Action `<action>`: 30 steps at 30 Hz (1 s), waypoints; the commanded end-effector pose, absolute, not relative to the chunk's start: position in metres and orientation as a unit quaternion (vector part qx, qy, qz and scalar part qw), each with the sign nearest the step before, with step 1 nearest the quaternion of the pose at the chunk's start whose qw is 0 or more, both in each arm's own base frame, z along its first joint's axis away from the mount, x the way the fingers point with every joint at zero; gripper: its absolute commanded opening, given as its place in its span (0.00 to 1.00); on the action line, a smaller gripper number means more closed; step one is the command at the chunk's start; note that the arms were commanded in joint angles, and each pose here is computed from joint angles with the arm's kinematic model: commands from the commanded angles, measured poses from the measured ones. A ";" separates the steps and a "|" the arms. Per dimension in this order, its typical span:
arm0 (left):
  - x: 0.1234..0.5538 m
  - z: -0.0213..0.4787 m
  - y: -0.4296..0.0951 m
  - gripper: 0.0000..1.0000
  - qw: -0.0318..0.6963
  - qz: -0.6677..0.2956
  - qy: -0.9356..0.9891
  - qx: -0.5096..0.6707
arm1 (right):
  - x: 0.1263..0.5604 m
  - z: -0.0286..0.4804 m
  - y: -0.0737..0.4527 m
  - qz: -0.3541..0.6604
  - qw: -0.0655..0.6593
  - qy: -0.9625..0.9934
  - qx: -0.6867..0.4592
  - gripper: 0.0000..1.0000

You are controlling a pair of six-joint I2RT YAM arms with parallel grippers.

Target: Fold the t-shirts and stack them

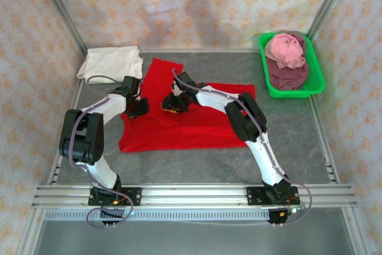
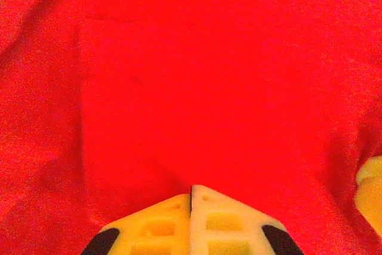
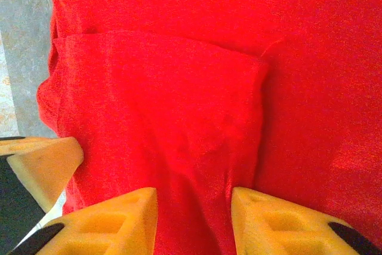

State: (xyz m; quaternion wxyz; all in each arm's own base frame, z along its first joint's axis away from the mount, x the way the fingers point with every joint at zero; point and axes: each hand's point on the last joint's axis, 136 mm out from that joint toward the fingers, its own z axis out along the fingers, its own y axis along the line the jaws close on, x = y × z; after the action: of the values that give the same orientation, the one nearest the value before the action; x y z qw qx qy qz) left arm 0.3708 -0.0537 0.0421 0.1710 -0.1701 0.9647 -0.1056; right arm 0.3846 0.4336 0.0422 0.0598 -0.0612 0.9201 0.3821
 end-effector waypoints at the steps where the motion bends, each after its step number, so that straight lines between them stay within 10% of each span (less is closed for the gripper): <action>1: 0.379 0.072 -0.064 0.00 0.208 -0.121 0.959 -0.150 | 0.382 0.045 0.440 0.395 0.049 0.915 -0.069 0.32; 9: 0.364 0.073 -0.057 0.00 0.216 -0.099 0.958 -0.163 | 0.378 0.060 0.448 0.433 0.043 0.898 -0.070 0.00; 16: 0.367 0.079 -0.041 0.00 0.240 -0.081 0.947 -0.198 | 0.378 0.081 0.452 0.457 0.053 0.885 -0.071 0.00; 18: 0.368 0.080 -0.037 0.25 0.245 -0.077 0.944 -0.205 | 0.377 0.082 0.451 0.456 0.056 0.885 -0.074 0.01; 21: 0.368 0.073 -0.029 0.52 0.231 -0.066 0.945 -0.219 | 0.377 0.072 0.443 0.428 0.064 0.898 -0.081 0.37; 25: 0.375 0.056 -0.028 0.54 0.213 -0.063 0.952 -0.210 | 0.373 0.055 0.437 0.404 0.053 0.908 -0.094 0.44; 30: 0.390 0.047 -0.038 0.43 0.208 -0.077 0.956 -0.189 | 0.366 0.050 0.443 0.410 0.043 0.905 -0.110 0.30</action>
State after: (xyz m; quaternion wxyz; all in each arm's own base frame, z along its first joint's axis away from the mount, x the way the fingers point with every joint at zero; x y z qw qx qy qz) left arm 0.3745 -0.0342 0.0425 0.1916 -0.2054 0.9570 -0.0719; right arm 0.3729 0.4414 0.0453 0.0429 -0.0884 0.9035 0.4172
